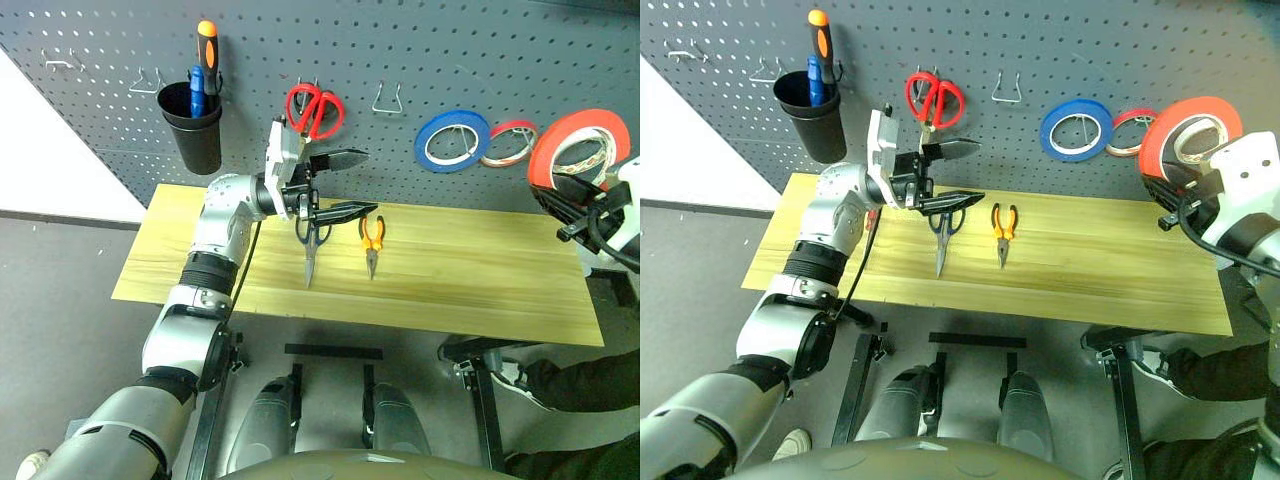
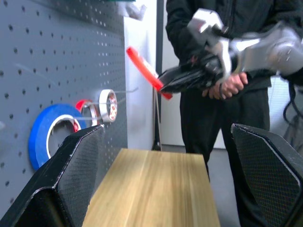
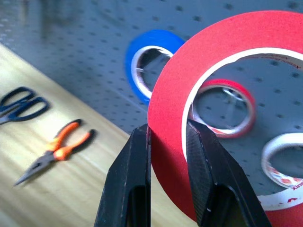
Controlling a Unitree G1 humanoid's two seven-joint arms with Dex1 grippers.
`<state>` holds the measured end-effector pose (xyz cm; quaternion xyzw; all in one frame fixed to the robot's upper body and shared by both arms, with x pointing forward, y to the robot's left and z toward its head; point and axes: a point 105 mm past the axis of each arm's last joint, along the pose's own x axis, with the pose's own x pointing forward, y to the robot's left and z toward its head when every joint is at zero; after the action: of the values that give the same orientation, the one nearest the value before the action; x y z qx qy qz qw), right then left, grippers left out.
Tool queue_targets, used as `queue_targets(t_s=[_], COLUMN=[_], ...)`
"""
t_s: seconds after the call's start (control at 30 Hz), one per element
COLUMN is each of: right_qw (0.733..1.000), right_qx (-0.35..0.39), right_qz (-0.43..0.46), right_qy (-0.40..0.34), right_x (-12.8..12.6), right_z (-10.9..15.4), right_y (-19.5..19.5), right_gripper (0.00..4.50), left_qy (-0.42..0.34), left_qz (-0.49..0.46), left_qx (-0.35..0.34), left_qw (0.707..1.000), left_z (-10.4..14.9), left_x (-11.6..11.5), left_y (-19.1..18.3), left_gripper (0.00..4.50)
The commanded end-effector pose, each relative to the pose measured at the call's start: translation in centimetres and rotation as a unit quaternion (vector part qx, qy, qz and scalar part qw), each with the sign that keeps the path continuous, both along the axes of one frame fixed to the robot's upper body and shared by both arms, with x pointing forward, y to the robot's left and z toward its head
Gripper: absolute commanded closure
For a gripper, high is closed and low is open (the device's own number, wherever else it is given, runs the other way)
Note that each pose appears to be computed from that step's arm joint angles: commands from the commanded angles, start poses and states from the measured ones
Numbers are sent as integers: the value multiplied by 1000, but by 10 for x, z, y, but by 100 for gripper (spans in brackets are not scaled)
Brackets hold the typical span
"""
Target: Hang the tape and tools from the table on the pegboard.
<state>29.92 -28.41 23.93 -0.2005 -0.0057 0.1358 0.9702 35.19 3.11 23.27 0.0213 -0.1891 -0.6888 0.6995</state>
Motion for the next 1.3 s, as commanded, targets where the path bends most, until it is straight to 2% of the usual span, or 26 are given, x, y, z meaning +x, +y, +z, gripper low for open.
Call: queue_targets(t_s=[0.03,0.27,0.53,0.87,1.0,1.2,1.23,1.3], right_qw=[1000,1000,1000,1000,999,999,999,997], right_qx=[-16,-8,-2,7,1,-1,0,-8], right_qz=[9,20,-12,9,35,11,22,53], right_qy=[-25,-15,0,14,19,30,44,63], right_x=[9,37,77,96,96,85,77,58], right_z=[10,-2,-18,-32,-35,-30,-32,-34], right_y=[2,1,-18,-6,6,-6,-5,4], right_gripper=[382,382,382,382,252,51,24,24], left_qy=[-22,-17,-15,-14,-13,-11,-10,-5], left_qz=[-3,16,35,46,52,69,71,74], left_qx=[-22,-23,-14,-6,-1,12,15,27], left_qw=[1000,999,999,999,999,998,997,997], left_z=[18,17,9,2,-1,-7,-8,-13], left_x=[-4,0,4,5,6,10,10,10], left_y=[1,2,4,6,7,8,8,9], left_gripper=[0,0,0,0,0,0,0,0])
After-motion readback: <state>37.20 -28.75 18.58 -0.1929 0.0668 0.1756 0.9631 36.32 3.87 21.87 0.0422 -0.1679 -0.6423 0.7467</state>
